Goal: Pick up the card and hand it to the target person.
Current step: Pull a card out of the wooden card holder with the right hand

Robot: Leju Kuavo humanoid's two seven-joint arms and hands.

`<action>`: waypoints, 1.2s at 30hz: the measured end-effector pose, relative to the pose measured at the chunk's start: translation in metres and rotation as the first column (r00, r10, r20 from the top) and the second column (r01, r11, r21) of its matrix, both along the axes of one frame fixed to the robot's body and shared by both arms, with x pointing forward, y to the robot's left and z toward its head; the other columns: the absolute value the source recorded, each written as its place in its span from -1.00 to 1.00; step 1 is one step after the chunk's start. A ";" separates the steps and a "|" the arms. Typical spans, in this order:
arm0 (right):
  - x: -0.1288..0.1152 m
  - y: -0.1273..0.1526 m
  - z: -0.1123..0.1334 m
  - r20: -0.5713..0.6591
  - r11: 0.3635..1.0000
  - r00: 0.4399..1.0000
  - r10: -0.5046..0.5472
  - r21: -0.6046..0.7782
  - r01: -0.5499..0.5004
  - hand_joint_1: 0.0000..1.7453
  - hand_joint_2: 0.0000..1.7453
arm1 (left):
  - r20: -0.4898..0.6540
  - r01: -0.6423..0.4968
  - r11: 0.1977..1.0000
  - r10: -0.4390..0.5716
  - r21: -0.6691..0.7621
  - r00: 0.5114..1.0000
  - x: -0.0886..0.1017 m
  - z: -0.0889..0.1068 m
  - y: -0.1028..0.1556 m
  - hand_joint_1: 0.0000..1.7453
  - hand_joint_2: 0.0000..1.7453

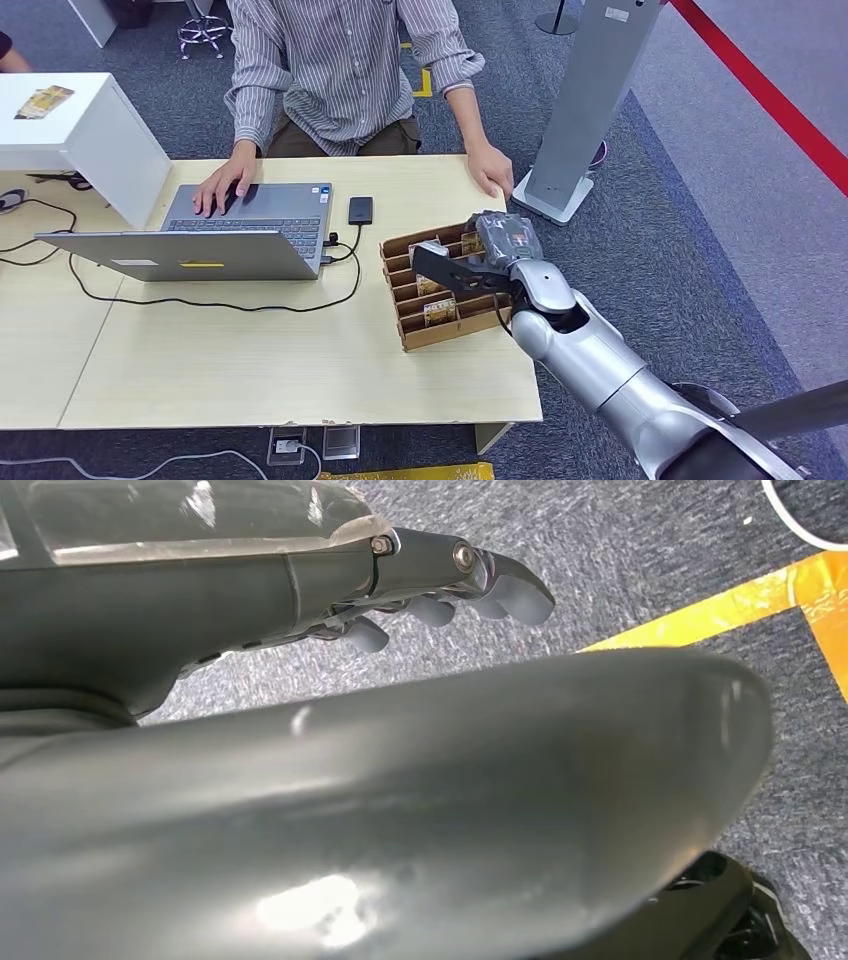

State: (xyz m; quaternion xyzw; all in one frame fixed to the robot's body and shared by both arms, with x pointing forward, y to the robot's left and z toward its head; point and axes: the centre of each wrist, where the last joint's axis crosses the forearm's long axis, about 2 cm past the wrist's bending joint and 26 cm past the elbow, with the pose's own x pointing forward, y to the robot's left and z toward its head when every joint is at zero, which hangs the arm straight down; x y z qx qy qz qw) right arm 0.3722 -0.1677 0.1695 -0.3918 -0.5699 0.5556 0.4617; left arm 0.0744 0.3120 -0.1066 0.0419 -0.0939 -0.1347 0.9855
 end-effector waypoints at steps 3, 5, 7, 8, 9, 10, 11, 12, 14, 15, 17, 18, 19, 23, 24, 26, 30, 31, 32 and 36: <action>0.001 0.000 0.000 -0.001 1.000 1.000 -0.004 0.003 0.004 0.00 1.00 | 0.001 0.000 1.000 0.000 0.001 1.000 0.000 0.000 0.000 -1.00 -1.00; 0.002 0.000 -0.001 -0.003 1.000 1.000 -0.007 0.004 0.007 0.11 1.00 | 0.002 -0.001 1.000 0.001 0.003 1.000 0.000 0.000 0.000 -1.00 -1.00; 0.003 0.000 -0.002 -0.003 1.000 1.000 -0.011 0.004 0.011 0.23 1.00 | 0.002 -0.001 1.000 0.001 0.003 1.000 0.000 0.000 0.000 -1.00 -1.00; 0.003 -0.001 -0.002 -0.004 1.000 1.000 -0.012 0.003 0.012 0.28 1.00 | 0.002 -0.002 1.000 0.002 0.003 1.000 0.000 0.000 0.000 -1.00 -1.00; 0.003 -0.001 -0.002 -0.006 1.000 1.000 -0.014 0.002 0.014 0.32 1.00 | 0.002 -0.002 1.000 0.002 0.003 1.000 0.000 0.000 0.000 -1.00 -1.00; 0.003 -0.001 -0.003 -0.007 1.000 1.000 -0.015 0.002 0.015 0.35 1.00 | 0.002 -0.002 1.000 0.002 0.003 1.000 0.000 0.000 0.000 -1.00 -1.00; 0.003 -0.001 -0.003 -0.008 1.000 1.000 -0.016 0.001 0.016 0.36 1.00 | 0.002 -0.002 1.000 0.002 0.003 1.000 0.000 0.000 0.000 -1.00 -1.00; 0.003 -0.002 -0.004 -0.009 1.000 1.000 -0.017 0.000 0.017 0.38 1.00 | 0.003 -0.002 1.000 0.002 0.003 1.000 0.000 0.000 0.000 -1.00 -1.00; 0.003 -0.002 -0.004 -0.009 1.000 1.000 -0.018 0.000 0.018 0.44 1.00 | 0.003 -0.002 1.000 0.002 0.003 1.000 0.000 0.000 0.000 -1.00 -1.00; 0.003 -0.002 -0.004 -0.008 1.000 1.000 -0.019 -0.001 0.019 0.46 1.00 | 0.003 -0.002 1.000 0.002 0.003 1.000 0.000 0.000 0.000 -1.00 -1.00; 0.004 -0.002 -0.004 -0.007 1.000 1.000 -0.020 -0.001 0.020 0.49 1.00 | 0.003 -0.002 1.000 0.002 0.003 1.000 0.000 0.000 0.000 -1.00 -1.00; 0.004 -0.002 -0.004 -0.007 1.000 1.000 -0.021 -0.002 0.021 0.50 1.00 | 0.003 -0.002 1.000 0.002 0.002 1.000 0.000 0.000 0.000 -1.00 -1.00; 0.005 -0.003 -0.004 -0.006 1.000 1.000 -0.021 -0.002 0.021 0.50 1.00 | 0.003 -0.002 1.000 0.002 0.002 1.000 0.000 0.000 0.000 -1.00 -1.00; 0.006 -0.003 -0.003 -0.006 1.000 1.000 -0.024 -0.004 0.024 0.56 1.00 | 0.003 -0.001 1.000 0.001 0.001 1.000 0.000 0.000 0.000 -1.00 -1.00; 0.006 -0.003 -0.003 -0.006 1.000 1.000 -0.024 -0.003 0.024 0.59 1.00 | 0.003 -0.001 1.000 0.001 0.001 1.000 0.000 0.000 0.000 -1.00 -0.50; 0.007 -0.003 -0.003 -0.006 1.000 1.000 -0.026 -0.002 0.026 0.67 1.00 | 0.003 -0.001 1.000 0.001 0.001 1.000 0.000 0.000 0.000 -1.00 0.50; 0.007 -0.003 -0.003 -0.005 1.000 1.000 -0.028 0.003 0.028 0.70 1.00 | 0.006 0.003 1.000 -0.003 0.001 1.000 0.000 0.000 0.000 -1.00 1.00; 0.008 -0.002 -0.003 -0.005 1.000 1.000 -0.028 0.005 0.028 0.70 1.00 | 0.007 0.005 1.000 -0.005 0.000 1.000 0.000 0.000 0.000 -1.00 1.00; 0.008 -0.002 -0.003 -0.005 1.000 1.000 -0.029 0.005 0.029 0.70 1.00 | 0.009 0.008 1.000 -0.008 -0.001 1.000 0.000 0.000 0.000 -1.00 1.00; 0.008 -0.003 -0.003 -0.002 1.000 1.000 -0.030 0.007 0.030 0.70 1.00 | 0.017 0.010 1.000 -0.010 -0.009 1.000 0.000 0.000 0.000 -1.00 1.00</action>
